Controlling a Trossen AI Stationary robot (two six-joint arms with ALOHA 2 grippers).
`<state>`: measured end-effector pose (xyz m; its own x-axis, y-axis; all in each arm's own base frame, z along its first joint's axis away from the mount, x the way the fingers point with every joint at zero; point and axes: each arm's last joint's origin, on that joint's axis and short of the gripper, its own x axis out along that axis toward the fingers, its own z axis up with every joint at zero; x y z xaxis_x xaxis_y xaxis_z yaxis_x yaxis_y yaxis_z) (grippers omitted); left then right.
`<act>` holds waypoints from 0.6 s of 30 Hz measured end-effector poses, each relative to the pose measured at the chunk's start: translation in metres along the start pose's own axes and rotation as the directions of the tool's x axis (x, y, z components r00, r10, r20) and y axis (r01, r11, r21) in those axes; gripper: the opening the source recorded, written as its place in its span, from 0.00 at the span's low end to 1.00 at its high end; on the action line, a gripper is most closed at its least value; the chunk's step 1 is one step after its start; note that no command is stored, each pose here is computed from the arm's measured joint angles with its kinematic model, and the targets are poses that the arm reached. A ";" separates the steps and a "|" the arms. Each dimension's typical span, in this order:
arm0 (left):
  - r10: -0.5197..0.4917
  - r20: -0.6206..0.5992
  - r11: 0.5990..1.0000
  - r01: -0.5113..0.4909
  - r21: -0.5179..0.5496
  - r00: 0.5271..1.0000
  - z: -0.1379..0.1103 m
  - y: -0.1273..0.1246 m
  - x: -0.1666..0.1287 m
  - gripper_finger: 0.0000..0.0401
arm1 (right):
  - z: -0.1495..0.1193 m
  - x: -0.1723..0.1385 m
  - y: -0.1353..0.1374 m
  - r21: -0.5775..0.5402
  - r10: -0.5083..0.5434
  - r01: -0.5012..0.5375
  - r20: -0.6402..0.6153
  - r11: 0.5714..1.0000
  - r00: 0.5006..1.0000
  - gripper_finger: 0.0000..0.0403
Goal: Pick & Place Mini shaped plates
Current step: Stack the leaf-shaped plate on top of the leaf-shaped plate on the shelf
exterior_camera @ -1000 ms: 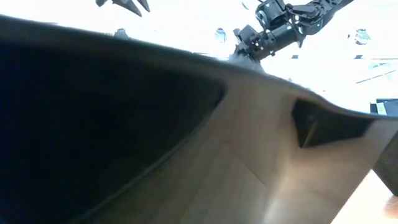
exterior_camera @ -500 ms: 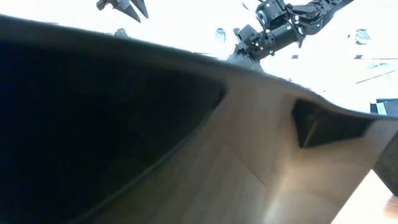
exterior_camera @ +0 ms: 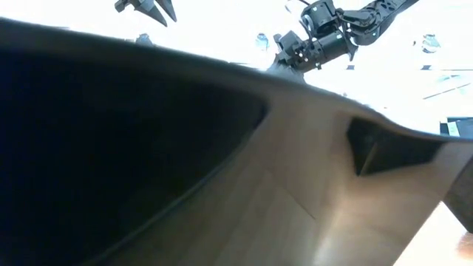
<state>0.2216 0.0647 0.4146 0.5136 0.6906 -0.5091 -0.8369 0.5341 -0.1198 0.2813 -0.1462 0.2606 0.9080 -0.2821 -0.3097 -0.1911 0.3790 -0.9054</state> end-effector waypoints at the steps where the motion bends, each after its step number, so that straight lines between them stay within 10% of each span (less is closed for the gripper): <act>1: 0.000 0.000 1.000 0.000 0.000 1.000 0.000 0.000 0.000 0.33 | 0.000 0.000 0.000 0.001 0.001 -0.001 0.000 1.000 1.000 0.00; 18: -0.002 -0.001 1.000 0.002 0.003 1.000 0.000 0.000 0.000 0.33 | 0.000 0.000 0.001 0.081 0.003 -0.003 -0.002 0.997 1.000 0.16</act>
<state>0.2216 0.0646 0.4146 0.5151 0.6891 -0.5098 -0.8354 0.5368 -0.1184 0.2812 -0.1462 0.2600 0.9068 -0.2826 -0.3128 -0.1627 0.4499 -0.8781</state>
